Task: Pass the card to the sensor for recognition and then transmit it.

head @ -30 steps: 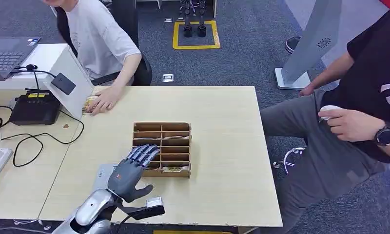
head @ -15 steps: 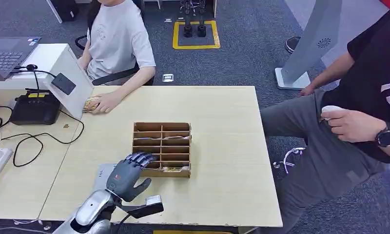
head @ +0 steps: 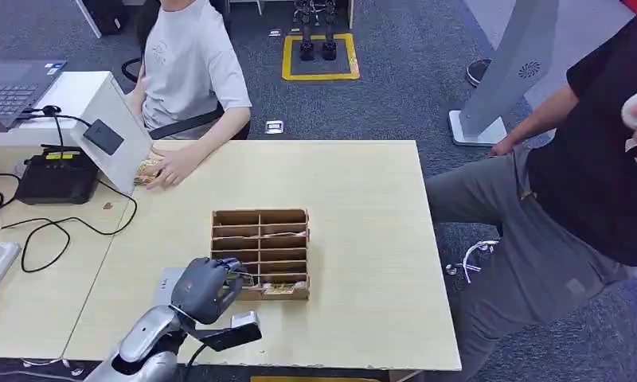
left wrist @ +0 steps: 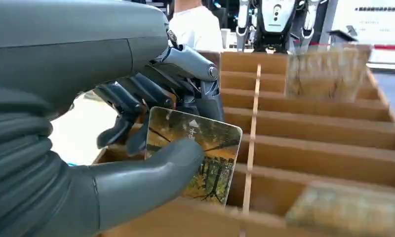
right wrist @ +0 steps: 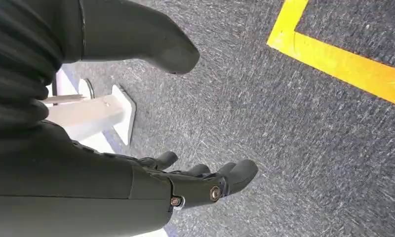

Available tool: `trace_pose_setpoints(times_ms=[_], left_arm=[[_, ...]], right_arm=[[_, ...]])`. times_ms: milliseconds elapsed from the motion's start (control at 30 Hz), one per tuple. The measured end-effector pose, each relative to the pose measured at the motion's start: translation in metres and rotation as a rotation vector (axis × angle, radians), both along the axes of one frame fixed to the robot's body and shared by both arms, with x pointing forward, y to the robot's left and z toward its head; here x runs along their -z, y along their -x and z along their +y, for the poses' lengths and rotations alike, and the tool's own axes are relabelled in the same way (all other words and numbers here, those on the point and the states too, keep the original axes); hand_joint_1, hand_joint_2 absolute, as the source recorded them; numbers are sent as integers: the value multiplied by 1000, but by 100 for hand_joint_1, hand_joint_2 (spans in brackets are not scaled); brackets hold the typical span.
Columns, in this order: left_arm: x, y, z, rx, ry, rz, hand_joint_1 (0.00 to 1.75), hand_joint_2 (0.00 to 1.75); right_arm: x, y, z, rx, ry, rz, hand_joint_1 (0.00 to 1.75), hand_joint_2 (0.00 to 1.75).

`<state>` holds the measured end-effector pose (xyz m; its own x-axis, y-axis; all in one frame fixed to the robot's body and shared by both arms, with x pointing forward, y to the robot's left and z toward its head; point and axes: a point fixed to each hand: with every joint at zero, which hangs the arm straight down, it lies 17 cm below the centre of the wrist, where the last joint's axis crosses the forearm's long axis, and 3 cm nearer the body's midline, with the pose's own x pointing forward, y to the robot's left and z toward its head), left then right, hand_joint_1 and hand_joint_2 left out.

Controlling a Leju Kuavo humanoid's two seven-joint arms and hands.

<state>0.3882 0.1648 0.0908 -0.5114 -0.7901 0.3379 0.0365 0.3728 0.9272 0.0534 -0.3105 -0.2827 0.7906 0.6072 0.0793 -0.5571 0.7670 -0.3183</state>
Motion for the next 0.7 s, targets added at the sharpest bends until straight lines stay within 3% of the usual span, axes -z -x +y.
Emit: trace_pose_setpoints(times_ms=[167, 333, 467, 567, 700], left_arm=[[-95, -40, 43, 9, 96, -127, 175, 175], [-219, -74, 94, 3, 126, -292, 175, 175], [-286, -90, 143, -120, 74, -405, 175, 175], [-302, -93, 165, -182, 51, -444, 175, 175], [-288, -109, 200, -357, -72, -470, 175, 175]], right_arm=[[0, 2, 0, -2, -1, 1, 0, 175], [0, 2, 1, -4, -4, -1, 0, 175], [0, 3, 1, -5, -6, -1, 0, 175], [0, 2, 2, -9, -7, -2, 0, 175], [0, 1, 2, -24, 2, 3, 0, 175]])
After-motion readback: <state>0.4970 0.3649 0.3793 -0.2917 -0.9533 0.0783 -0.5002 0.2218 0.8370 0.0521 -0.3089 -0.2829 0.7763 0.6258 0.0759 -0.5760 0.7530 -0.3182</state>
